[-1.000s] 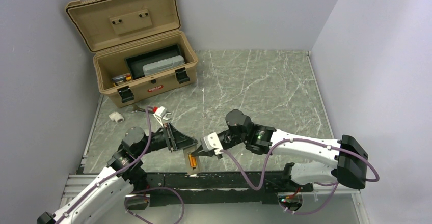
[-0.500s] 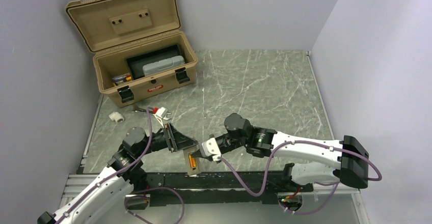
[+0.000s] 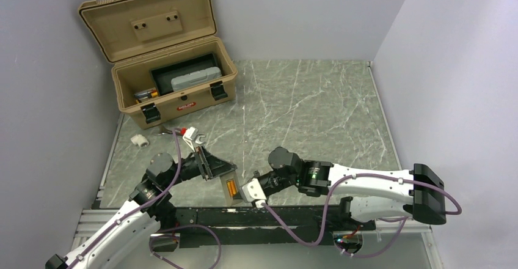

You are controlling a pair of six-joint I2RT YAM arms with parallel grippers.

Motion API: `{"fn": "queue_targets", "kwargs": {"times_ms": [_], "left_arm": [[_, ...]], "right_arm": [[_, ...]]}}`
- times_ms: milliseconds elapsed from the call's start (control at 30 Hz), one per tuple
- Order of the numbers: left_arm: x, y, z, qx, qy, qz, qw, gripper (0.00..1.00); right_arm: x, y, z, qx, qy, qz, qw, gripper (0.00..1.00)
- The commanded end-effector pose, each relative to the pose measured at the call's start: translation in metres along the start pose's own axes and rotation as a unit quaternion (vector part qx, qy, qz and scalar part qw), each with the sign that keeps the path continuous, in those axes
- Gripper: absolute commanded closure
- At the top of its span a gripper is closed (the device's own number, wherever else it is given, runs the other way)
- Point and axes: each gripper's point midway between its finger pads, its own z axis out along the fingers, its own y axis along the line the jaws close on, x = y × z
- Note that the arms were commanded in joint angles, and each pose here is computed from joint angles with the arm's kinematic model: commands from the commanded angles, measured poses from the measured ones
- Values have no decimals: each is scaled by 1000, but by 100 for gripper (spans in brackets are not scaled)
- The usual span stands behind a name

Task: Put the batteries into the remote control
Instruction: Load the battery into the remote control.

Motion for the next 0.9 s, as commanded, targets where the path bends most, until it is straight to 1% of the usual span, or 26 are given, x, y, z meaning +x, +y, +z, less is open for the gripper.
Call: {"fn": "queue_targets", "kwargs": {"times_ms": [0, 200, 333, 433, 500, 567, 600, 633, 700, 767, 800, 867], "left_arm": [[-32, -66, -6, 105, -66, 22, 992, 100], [-31, -59, -5, 89, -63, 26, 994, 100], [-30, -49, -4, 66, -64, 32, 995, 100], [-30, -39, -3, 47, -66, 37, 996, 100], [-29, -32, -3, 34, -66, 40, 996, 100], [-30, -24, -4, 16, -72, 43, 996, 100], [-31, -20, -4, 6, -76, 46, 996, 100], [-33, -16, -5, -7, -81, 51, 995, 100], [-35, 1, -9, -53, -91, 55, 993, 100], [-38, 14, -14, -85, -105, 57, 989, 100], [-40, 20, -17, -99, -113, 57, 987, 100], [-42, 28, -21, -114, -128, 58, 984, 100]], "right_arm": [[39, 47, -6, -61, 62, 67, 994, 97], [20, 36, -4, -47, 31, 61, 997, 96], [-7, 22, -9, -25, -1, 51, 998, 92], [-35, 6, -15, 5, -41, 45, 998, 82], [-58, -4, -20, 29, -83, 46, 995, 78], [-71, -14, -26, 64, -111, 72, 989, 73], [-73, -21, -29, 89, -120, 90, 985, 69], [-70, -29, -32, 121, -120, 113, 979, 64], [-59, -48, -42, 194, -112, 168, 960, 57], [-42, -64, -52, 264, -93, 226, 933, 48], [-30, -71, -58, 300, -81, 254, 916, 46], [-4, -82, -72, 374, -54, 326, 867, 43]]}}
